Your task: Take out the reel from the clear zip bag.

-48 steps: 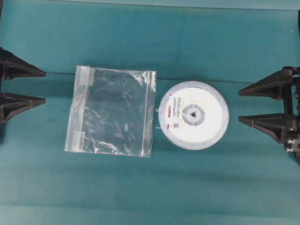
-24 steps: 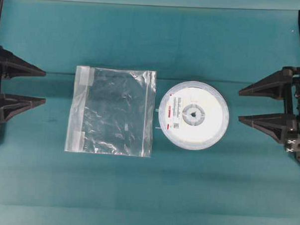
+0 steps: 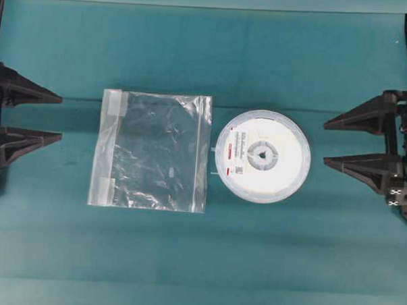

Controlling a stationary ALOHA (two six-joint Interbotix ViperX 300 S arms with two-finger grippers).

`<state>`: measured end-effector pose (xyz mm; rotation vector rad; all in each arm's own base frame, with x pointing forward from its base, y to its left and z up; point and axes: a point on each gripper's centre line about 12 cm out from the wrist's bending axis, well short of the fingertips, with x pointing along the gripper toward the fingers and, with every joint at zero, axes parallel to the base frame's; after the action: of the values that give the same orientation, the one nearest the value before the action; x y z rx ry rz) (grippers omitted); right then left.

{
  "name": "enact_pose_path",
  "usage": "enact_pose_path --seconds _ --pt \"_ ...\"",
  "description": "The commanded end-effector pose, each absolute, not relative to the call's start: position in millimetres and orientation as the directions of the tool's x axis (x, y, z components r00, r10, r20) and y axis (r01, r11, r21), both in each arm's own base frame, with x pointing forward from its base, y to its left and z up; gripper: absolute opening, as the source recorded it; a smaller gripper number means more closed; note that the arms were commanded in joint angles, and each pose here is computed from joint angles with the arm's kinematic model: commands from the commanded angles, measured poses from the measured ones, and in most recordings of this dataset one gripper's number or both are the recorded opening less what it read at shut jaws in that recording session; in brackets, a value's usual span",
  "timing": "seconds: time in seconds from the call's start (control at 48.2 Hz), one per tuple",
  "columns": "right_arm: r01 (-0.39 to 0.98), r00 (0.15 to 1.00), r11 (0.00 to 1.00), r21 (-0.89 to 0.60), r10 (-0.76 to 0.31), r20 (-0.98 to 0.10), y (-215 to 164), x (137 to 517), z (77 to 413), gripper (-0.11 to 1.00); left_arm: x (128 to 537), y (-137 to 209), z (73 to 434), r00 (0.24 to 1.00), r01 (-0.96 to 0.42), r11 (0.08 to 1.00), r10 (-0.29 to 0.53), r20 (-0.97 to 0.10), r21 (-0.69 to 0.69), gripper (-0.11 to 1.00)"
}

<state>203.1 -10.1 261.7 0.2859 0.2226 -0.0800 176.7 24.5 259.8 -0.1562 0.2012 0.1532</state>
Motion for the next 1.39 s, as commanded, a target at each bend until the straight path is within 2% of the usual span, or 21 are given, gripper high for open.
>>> enact_pose_path --seconds 0.0,1.369 --pt "0.107 0.975 0.959 0.264 -0.050 -0.214 -10.6 204.9 266.2 0.93 178.8 24.8 269.1 0.974 -0.162 0.977 0.136 -0.183 -0.136 0.87" --pt "0.105 0.976 0.958 0.267 -0.049 -0.210 -10.3 204.3 267.1 0.93 179.1 24.8 270.5 0.976 -0.160 0.978 0.136 -0.171 -0.137 0.87"
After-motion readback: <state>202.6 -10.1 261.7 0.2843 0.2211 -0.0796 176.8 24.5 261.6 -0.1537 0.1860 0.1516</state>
